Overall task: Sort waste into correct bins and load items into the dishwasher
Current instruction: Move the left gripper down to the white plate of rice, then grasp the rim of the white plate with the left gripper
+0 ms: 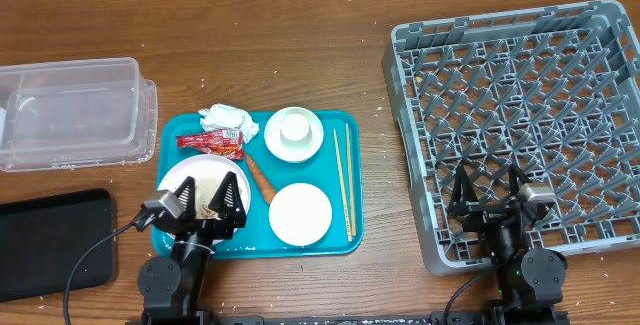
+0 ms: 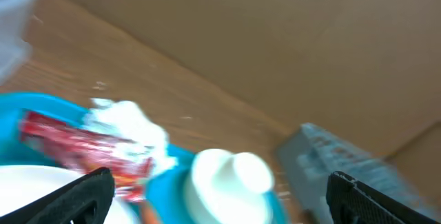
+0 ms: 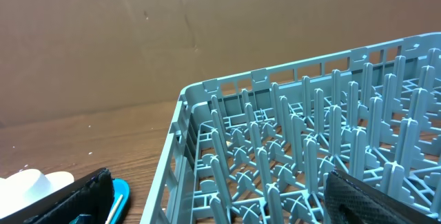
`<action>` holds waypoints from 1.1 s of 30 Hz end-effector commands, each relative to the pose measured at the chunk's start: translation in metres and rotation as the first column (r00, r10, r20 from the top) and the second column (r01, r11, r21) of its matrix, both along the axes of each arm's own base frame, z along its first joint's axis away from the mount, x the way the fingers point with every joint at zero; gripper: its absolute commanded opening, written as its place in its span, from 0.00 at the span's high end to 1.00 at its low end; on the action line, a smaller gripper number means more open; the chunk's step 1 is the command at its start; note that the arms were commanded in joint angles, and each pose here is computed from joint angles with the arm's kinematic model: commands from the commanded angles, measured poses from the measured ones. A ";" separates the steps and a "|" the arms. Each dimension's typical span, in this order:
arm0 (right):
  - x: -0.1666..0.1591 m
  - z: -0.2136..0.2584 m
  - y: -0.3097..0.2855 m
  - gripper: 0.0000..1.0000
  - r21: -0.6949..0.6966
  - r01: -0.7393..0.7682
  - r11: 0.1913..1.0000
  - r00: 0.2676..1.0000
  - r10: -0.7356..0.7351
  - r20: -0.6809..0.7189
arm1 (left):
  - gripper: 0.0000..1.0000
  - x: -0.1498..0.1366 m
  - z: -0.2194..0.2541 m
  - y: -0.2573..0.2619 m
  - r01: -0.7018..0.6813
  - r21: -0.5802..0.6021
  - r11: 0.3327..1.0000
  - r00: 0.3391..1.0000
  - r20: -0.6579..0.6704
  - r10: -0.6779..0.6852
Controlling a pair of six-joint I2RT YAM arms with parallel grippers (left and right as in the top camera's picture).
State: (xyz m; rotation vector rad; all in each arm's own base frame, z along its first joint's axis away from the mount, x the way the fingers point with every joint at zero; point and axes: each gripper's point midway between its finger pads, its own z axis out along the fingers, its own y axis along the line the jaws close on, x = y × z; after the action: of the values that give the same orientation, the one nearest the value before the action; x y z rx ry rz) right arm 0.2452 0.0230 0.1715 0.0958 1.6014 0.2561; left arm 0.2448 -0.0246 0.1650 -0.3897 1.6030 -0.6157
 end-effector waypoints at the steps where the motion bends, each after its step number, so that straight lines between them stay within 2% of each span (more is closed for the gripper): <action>1: 0.000 -0.002 0.000 0.00 0.003 0.004 1.000 1.000 -0.004 0.004 | 0.00 -0.005 0.025 -0.019 0.117 -0.193 0.974 0.992 0.073 -0.105; 6: 0.000 -0.002 0.000 0.00 0.003 0.004 1.000 1.000 -0.004 0.004 | 0.00 -0.015 0.068 -0.030 0.209 -0.150 0.966 0.957 0.233 -0.171; 12: 0.000 -0.002 0.000 0.00 0.003 0.004 1.000 1.000 -0.004 0.004 | 0.00 -0.022 0.084 -0.032 0.209 -0.136 0.968 0.969 0.165 -0.186; 17: 0.000 -0.002 0.000 0.00 0.003 0.004 1.000 1.000 -0.004 0.004 | 0.00 -0.027 0.120 -0.044 0.255 0.065 0.965 0.956 0.128 -0.262; 20: 0.000 -0.002 0.000 0.00 0.003 0.004 1.000 1.000 -0.004 0.004 | 0.00 -0.021 0.125 -0.043 0.264 0.095 0.960 0.964 -0.035 -0.262; 22: 0.000 -0.002 0.000 0.00 0.003 0.004 1.000 1.000 -0.004 0.004 | 0.00 -0.014 0.120 -0.044 0.313 0.097 0.945 0.919 -0.281 -0.276; 23: 0.000 -0.002 0.000 0.00 0.003 0.004 1.000 1.000 -0.004 0.004 | 0.00 -0.014 0.121 -0.047 0.345 0.088 0.934 0.895 -0.330 -0.300; 26: 0.000 -0.002 0.000 0.00 0.003 0.004 1.000 1.000 -0.004 0.004 | 0.00 -0.012 0.134 -0.064 0.491 0.095 0.866 0.816 -0.398 -0.419; 28: 0.000 -0.002 0.000 0.00 0.003 0.004 1.000 1.000 -0.004 0.004 | 0.00 -0.010 0.145 -0.072 0.582 0.157 0.798 0.775 -0.404 -0.486; 29: 0.000 -0.002 0.000 0.00 0.003 0.004 1.000 1.000 -0.004 0.004 | 0.00 -0.008 0.143 -0.067 0.573 0.171 0.801 0.770 -0.446 -0.456; 31: 0.000 -0.002 0.000 0.00 0.003 0.004 1.000 1.000 -0.004 0.004 | 0.00 -0.003 0.126 -0.040 0.462 0.156 0.873 0.746 -0.601 -0.287; 33: 0.000 -0.002 0.000 0.00 0.003 0.004 1.000 1.000 -0.004 0.004 | 0.00 -0.006 0.105 -0.013 0.364 0.170 0.916 0.651 -0.750 -0.119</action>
State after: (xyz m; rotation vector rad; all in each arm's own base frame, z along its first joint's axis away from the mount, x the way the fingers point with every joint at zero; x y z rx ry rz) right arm 0.2452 0.0230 0.1717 0.0957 1.6003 0.2562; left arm 0.2334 -0.0748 0.2811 -0.0773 2.3774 -0.7013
